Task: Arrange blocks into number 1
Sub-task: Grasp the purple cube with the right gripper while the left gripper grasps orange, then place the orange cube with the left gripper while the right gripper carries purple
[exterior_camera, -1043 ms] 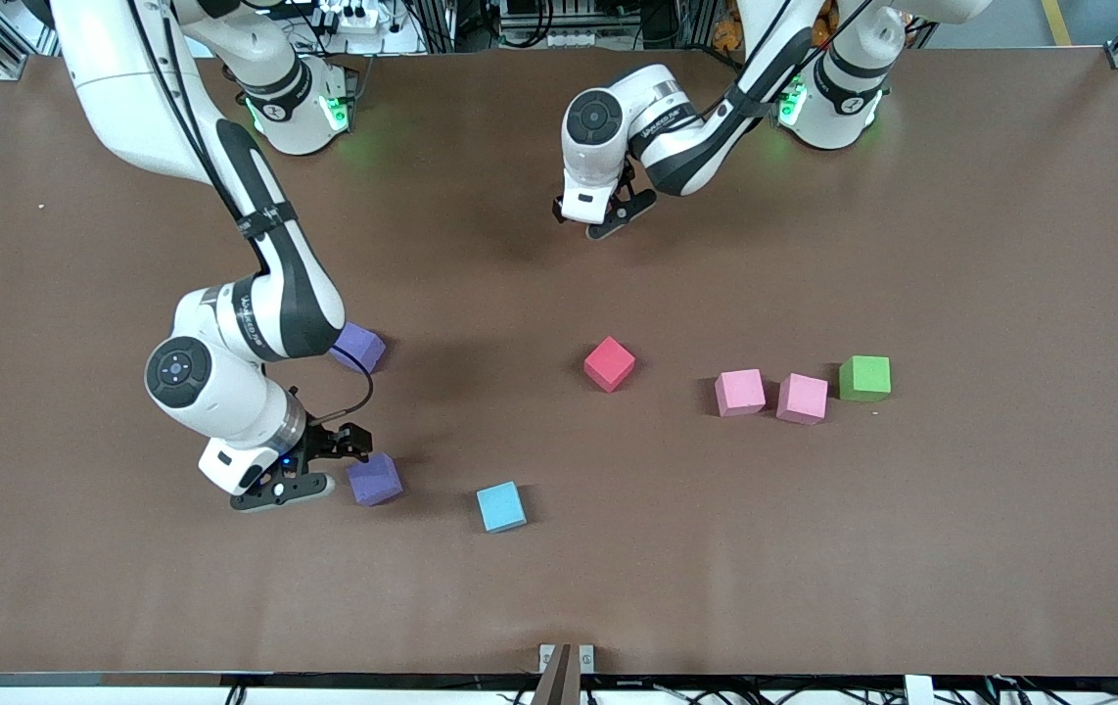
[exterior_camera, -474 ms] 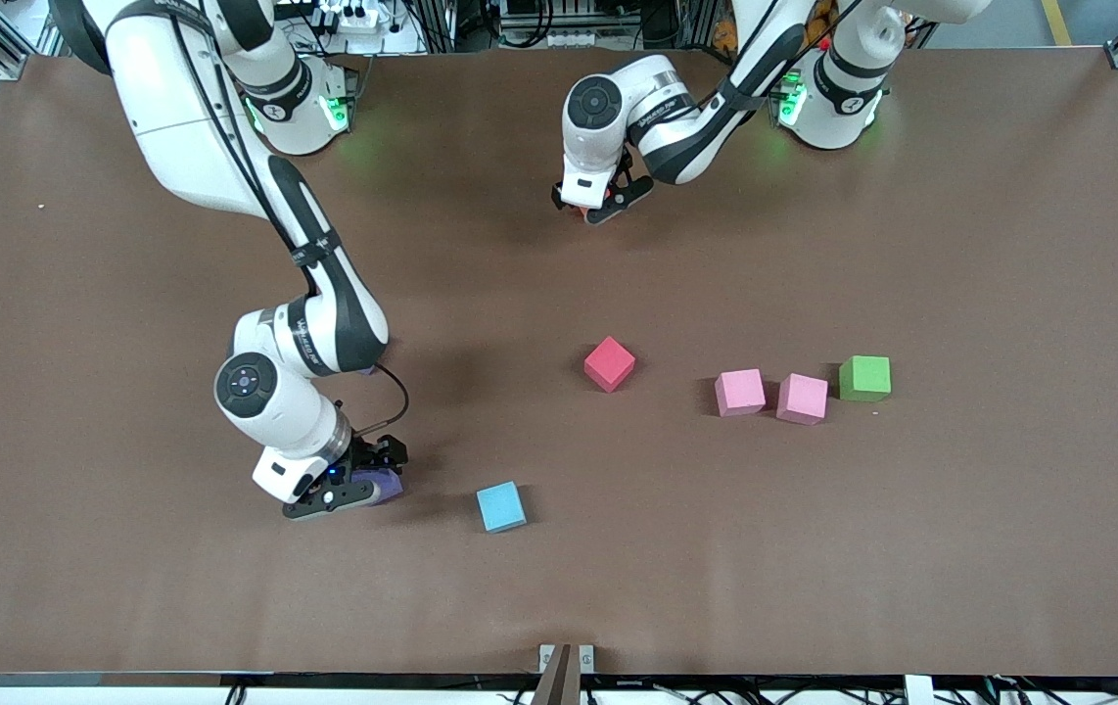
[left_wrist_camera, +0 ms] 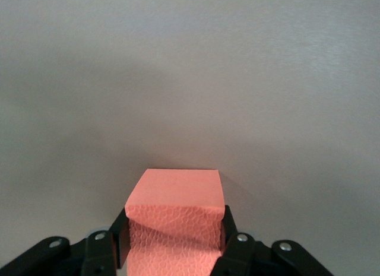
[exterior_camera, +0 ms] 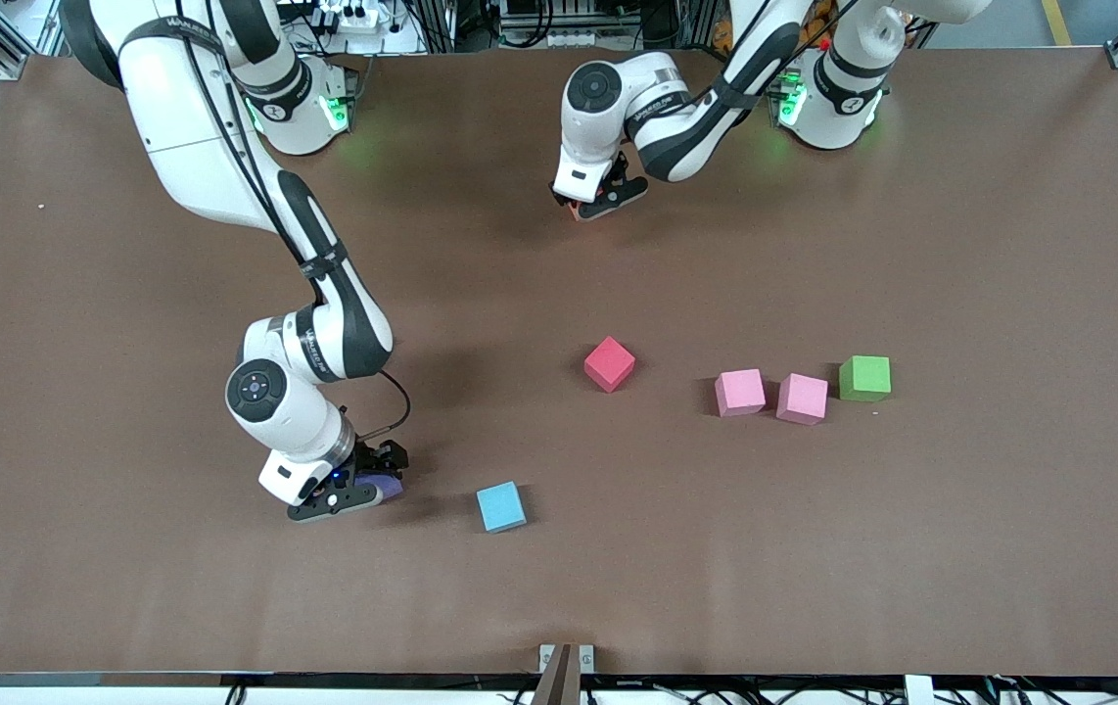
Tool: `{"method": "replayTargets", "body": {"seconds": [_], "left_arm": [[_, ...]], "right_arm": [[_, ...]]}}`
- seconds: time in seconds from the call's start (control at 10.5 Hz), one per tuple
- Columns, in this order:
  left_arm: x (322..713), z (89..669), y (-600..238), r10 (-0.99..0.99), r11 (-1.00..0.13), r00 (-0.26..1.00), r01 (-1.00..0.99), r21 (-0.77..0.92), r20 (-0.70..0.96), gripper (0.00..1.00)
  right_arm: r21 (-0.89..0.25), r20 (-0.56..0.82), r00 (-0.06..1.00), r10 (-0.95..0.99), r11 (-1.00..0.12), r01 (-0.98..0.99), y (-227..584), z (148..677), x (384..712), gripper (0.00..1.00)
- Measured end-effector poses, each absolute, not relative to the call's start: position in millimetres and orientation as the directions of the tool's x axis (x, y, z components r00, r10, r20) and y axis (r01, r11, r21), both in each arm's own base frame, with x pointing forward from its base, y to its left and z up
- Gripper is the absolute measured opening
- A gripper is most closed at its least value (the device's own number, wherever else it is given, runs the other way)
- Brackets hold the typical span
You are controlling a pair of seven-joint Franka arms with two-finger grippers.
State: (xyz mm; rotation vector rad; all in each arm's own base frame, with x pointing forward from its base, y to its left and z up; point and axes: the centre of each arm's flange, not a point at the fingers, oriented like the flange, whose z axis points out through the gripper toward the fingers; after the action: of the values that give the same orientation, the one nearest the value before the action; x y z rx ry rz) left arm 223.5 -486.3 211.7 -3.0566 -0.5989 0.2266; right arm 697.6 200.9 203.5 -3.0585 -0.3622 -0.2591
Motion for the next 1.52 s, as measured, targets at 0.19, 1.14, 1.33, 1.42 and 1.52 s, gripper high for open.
{"method": "replayTargets", "body": {"seconds": [0.19,1.14,1.33,1.42,1.52], "left_arm": [[211.7,214.8,-492.3,0.274,-0.962,0.958,0.273,-0.024,-0.085,0.60],[145.7,220.4,-522.8,0.057,-0.998,0.998,0.057,0.015,-0.038,0.56],[147.4,219.8,-523.0,0.033,-0.999,0.999,0.034,0.016,-0.037,0.56],[149.8,219.8,-523.2,0.034,-0.999,0.999,0.034,0.017,-0.036,0.56],[154.7,219.7,-523.6,0.040,-0.999,0.999,0.040,0.018,-0.033,0.56]], "right_arm": [[-0.020,0.169,0.961,0.218,-0.974,0.225,191.9,200.5,699.5,0.76],[-0.080,0.159,0.987,-0.035,-0.997,-0.022,180.2,284.4,658.4,0.61],[-0.093,0.133,0.989,-0.057,-0.995,-0.045,173.5,302.1,629.1,0.61],[-0.098,0.118,0.991,-0.065,-0.994,-0.053,175.2,306.2,612.5,0.61],[-0.102,0.102,0.993,-0.066,-0.993,-0.056,183.2,309.8,592.9,0.61]]}}
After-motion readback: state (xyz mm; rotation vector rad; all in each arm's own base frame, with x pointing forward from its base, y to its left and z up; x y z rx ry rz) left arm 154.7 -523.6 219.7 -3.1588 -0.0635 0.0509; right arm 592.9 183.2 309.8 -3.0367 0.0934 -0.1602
